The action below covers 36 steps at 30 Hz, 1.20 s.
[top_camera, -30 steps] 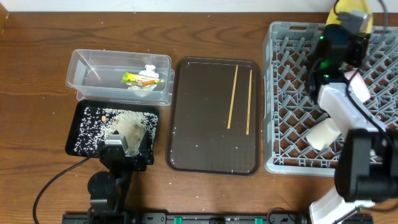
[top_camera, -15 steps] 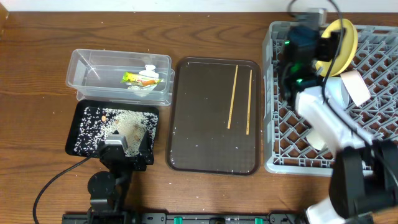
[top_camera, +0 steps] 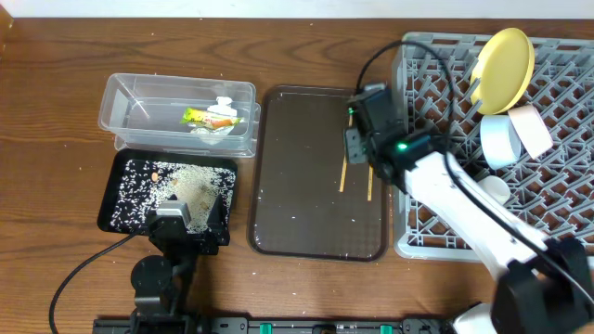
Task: Sort waste into correct bins and load items into the dishwasher rack
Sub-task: 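Move the right gripper to the chopsticks and grasp one, then carry the chopstick with the right gripper and drop it in the rack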
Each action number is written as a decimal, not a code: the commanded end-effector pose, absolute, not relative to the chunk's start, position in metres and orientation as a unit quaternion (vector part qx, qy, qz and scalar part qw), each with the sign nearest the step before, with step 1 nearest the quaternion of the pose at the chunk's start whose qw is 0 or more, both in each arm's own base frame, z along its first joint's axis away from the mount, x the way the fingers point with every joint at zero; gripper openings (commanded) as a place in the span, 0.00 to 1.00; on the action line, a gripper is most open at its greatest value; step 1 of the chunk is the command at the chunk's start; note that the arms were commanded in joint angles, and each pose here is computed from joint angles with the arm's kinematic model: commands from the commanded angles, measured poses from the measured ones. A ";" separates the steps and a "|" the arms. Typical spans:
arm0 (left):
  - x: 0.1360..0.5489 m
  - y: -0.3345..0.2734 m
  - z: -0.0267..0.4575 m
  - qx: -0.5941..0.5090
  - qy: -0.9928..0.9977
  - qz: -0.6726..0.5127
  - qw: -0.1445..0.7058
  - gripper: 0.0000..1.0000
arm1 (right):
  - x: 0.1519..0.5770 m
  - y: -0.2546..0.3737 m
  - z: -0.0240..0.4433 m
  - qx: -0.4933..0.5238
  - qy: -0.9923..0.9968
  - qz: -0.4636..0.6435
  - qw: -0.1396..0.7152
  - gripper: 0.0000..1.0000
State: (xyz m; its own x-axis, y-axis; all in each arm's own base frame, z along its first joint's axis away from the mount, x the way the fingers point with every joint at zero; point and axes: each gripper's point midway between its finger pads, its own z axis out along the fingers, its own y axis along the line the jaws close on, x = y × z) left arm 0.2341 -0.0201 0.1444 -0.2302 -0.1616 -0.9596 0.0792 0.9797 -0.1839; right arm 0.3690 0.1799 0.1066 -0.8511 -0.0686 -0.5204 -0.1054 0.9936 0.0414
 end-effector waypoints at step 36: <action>0.234 -0.020 0.133 -0.021 0.786 -0.093 0.611 0.91 | 0.357 0.112 0.184 -0.014 0.947 0.055 0.317 0.01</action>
